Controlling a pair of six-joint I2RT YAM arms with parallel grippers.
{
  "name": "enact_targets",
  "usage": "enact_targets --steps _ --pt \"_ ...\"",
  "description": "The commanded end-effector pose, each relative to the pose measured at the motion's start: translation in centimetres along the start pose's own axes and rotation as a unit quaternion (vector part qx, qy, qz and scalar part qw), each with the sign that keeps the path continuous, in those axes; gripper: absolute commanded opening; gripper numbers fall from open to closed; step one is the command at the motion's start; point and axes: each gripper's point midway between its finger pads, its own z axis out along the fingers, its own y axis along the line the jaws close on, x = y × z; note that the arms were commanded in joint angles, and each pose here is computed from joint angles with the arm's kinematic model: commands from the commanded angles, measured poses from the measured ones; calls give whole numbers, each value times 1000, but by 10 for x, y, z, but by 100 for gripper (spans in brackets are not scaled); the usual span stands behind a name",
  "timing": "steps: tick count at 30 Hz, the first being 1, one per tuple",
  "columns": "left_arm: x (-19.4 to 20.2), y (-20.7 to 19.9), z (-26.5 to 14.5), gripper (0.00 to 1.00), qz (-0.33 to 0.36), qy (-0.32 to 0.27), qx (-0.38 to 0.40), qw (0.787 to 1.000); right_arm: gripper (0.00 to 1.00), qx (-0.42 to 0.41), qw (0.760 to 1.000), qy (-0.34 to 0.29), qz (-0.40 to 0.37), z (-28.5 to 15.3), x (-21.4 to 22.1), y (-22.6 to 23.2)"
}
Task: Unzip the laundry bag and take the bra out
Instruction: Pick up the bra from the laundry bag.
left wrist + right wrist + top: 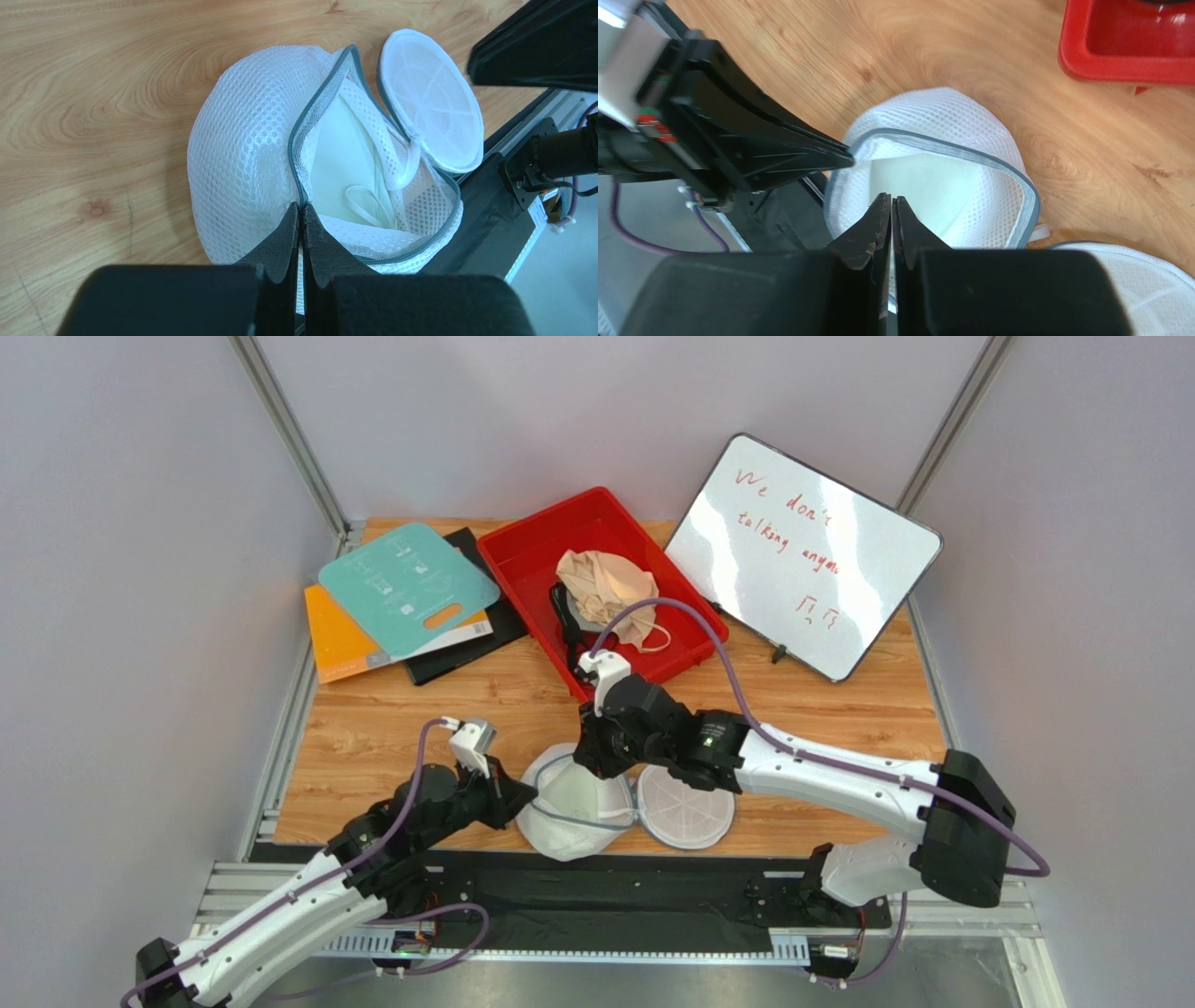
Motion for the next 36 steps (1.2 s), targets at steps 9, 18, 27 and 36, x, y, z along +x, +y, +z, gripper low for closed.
enact_targets --steps 9,18,27,36 --pt "29 23 -7 0 -9 63 -54 997 47 -24 997 76 -6 48 53 -11" --pt "31 28 -5 0 -11 69 -73 995 64 -27 993 113 -11 73 68 -16" --pt "31 29 -3 0 -9 75 -78 994 63 -48 994 90 -39 44 45 4" --pt "-4 11 2 0 5 16 -48 999 61 -59 988 122 -74 46 71 -1"
